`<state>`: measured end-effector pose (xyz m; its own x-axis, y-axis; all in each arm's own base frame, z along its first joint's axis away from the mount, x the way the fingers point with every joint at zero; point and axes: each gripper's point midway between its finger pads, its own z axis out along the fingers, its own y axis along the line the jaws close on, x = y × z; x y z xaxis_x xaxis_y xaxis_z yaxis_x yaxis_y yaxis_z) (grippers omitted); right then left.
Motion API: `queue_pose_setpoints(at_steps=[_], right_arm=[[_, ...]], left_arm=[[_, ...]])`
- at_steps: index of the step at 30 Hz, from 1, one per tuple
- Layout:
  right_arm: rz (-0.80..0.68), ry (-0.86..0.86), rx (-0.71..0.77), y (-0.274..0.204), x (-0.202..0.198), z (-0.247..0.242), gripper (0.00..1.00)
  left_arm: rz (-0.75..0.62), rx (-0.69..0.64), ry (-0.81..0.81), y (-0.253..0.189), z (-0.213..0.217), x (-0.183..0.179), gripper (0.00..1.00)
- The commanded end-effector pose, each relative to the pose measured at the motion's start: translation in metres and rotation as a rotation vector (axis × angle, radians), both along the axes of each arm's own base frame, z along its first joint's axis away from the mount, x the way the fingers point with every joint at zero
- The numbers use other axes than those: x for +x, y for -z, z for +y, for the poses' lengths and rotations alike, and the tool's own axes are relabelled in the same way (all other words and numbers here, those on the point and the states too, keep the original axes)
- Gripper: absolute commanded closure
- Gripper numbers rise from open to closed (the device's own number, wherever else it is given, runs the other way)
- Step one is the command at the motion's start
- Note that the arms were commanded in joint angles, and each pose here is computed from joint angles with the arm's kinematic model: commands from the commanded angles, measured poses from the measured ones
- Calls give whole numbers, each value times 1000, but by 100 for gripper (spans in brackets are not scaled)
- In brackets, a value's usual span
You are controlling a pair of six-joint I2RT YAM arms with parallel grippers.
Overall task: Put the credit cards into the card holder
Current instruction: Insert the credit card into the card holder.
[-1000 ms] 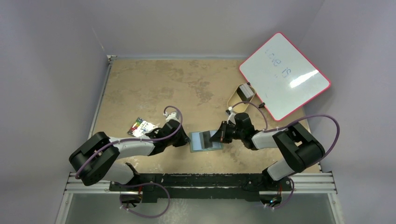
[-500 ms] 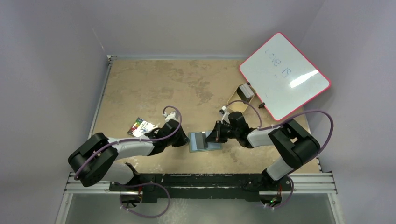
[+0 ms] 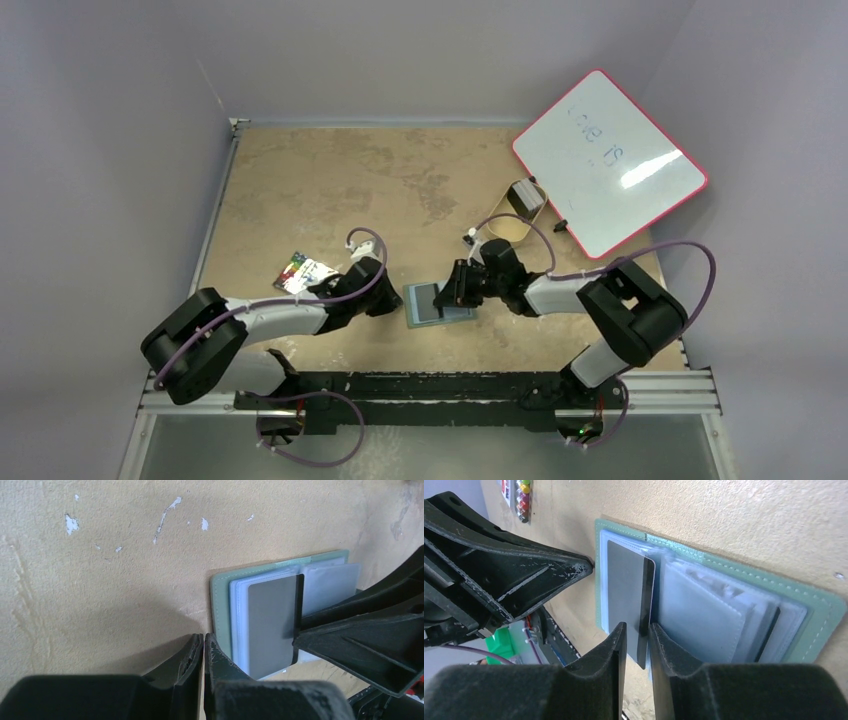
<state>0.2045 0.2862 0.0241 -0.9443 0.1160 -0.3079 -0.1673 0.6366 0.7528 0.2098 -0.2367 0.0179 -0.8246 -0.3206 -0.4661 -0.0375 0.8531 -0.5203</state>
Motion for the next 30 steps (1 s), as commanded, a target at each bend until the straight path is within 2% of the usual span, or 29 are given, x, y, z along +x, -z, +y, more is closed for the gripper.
queue_pose_setpoints(at_steps=[1, 10, 22, 30], right_arm=[[-64, 42, -52, -15, 14, -5, 73], [-87, 42, -58, -25, 20, -3, 68], [-69, 20, -62, -16, 22, 8, 67], [-75, -22, -10, -26, 16, 26, 68]], left_arm=[[-37, -3, -21, -11, 0, 8, 96], [-40, -5, -21, -12, 0, 9, 96], [-40, -3, -19, -13, -1, 9, 96], [-47, -1, -11, -15, -2, 11, 96]])
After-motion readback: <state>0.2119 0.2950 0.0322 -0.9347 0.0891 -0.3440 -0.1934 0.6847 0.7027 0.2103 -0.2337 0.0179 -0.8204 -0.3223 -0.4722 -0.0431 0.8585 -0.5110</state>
